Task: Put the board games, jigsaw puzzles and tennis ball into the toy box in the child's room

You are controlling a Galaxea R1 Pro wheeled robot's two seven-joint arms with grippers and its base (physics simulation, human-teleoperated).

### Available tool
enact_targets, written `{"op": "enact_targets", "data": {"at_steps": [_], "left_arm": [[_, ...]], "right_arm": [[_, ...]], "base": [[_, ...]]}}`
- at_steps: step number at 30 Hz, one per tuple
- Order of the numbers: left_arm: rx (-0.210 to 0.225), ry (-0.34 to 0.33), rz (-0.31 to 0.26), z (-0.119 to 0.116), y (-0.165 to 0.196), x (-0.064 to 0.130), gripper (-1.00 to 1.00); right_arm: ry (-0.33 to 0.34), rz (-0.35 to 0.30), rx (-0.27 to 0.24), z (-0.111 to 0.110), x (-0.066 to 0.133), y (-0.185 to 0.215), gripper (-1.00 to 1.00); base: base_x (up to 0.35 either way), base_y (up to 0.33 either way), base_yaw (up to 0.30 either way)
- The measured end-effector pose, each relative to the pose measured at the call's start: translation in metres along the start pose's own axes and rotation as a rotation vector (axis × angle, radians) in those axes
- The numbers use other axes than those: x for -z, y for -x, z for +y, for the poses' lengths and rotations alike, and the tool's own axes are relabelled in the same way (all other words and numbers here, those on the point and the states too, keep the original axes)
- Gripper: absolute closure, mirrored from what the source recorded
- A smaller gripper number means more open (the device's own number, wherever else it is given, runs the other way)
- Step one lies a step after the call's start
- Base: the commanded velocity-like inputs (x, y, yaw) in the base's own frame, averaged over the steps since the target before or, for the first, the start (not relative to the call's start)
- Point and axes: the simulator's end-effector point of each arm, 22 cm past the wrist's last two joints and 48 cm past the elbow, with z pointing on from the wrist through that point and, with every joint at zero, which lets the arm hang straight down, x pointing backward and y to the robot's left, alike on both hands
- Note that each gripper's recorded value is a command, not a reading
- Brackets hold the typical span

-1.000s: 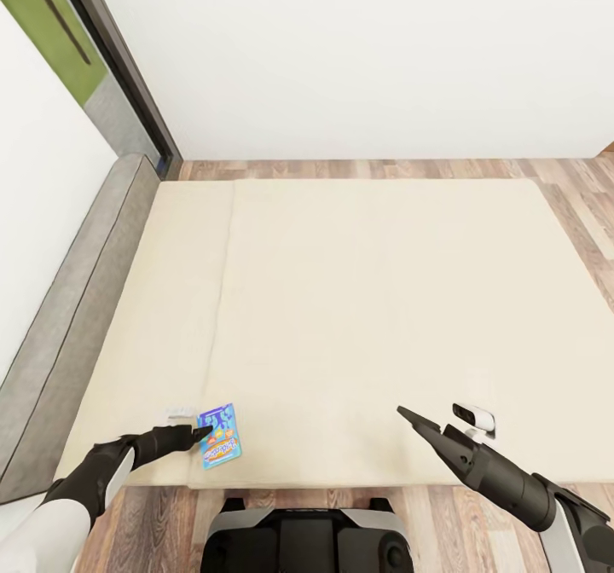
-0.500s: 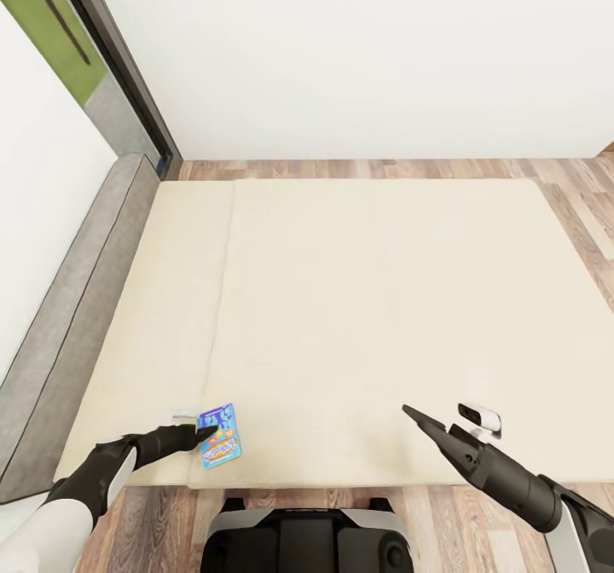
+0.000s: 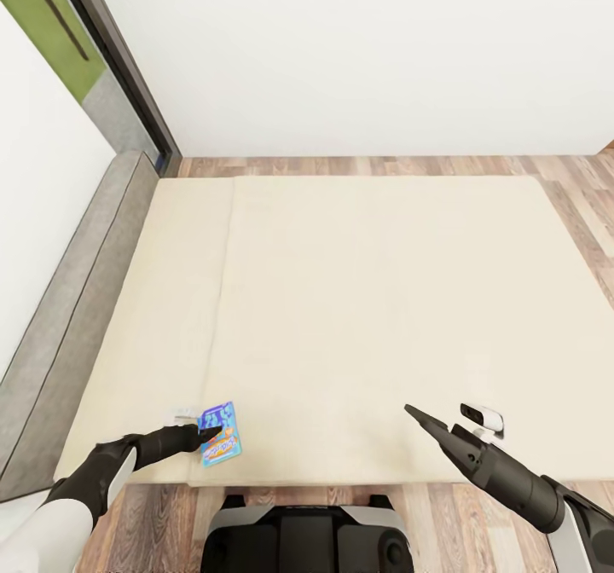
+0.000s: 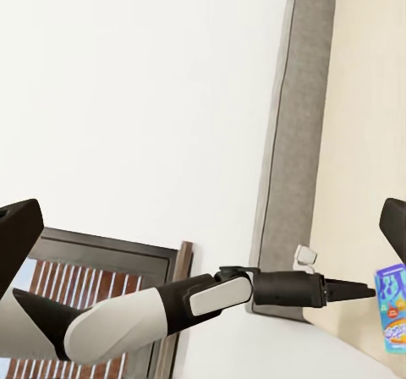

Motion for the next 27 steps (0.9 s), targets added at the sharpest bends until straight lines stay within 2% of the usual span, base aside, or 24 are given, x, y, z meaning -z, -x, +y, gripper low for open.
{"op": "enact_targets", "data": {"at_steps": [27], "left_arm": [[0.016,0.013,0.033,0.012,-0.018,-0.007,-1.00]], "right_arm": [[-0.022,0.005,-0.033,-0.016,0.001,-0.007,-1.00]], "base": [[0.000,0.000,0.000]]}}
